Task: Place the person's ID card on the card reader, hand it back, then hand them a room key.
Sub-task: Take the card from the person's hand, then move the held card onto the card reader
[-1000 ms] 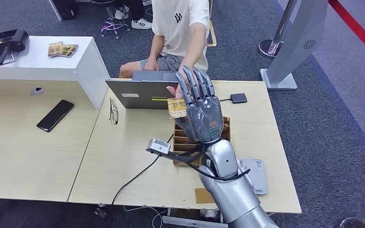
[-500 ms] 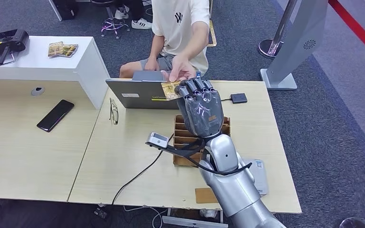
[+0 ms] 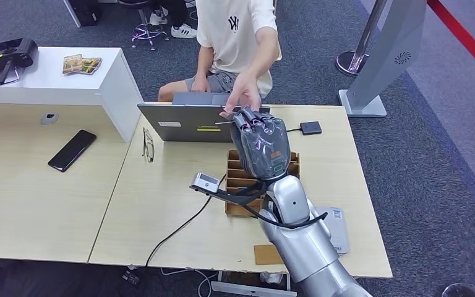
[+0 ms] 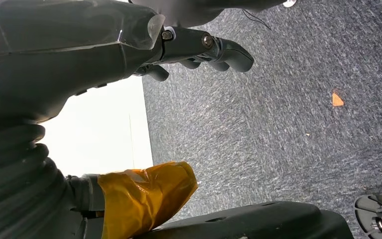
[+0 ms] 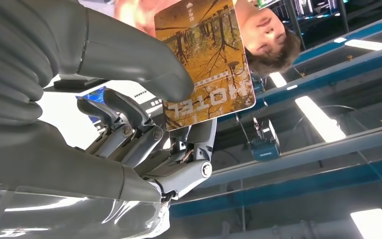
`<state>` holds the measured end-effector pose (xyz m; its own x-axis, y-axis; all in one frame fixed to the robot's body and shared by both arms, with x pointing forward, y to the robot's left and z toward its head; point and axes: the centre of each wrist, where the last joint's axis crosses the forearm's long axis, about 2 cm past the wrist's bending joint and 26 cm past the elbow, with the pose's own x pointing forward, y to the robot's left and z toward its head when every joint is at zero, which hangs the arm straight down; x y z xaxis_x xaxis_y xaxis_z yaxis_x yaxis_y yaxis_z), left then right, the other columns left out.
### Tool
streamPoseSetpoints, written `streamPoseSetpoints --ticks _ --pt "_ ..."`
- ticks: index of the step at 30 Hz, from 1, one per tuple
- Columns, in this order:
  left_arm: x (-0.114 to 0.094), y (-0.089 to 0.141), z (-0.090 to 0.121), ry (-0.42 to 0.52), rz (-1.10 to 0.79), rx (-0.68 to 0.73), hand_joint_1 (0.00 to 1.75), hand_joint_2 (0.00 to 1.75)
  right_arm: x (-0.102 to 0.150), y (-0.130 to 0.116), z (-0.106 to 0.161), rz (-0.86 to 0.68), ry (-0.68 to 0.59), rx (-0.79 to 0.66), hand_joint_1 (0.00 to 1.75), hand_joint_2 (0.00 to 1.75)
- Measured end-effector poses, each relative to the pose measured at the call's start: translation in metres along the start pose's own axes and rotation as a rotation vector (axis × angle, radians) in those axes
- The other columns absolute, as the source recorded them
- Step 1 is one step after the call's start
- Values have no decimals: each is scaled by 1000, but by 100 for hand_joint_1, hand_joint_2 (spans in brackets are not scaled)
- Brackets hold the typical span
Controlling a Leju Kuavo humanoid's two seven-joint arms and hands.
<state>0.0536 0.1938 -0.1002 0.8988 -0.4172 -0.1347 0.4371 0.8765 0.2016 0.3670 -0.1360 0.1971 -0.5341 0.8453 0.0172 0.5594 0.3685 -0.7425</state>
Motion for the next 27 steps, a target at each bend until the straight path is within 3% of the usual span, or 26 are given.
streamPoseSetpoints --ticks 13,27 --pt "0 0 0 2 11 -3 0 175 -5 8 7 -120 37 2 175 175" --pt "-2 0 0 21 71 -8 0 175 -18 14 36 -637 455 -125 175 175"
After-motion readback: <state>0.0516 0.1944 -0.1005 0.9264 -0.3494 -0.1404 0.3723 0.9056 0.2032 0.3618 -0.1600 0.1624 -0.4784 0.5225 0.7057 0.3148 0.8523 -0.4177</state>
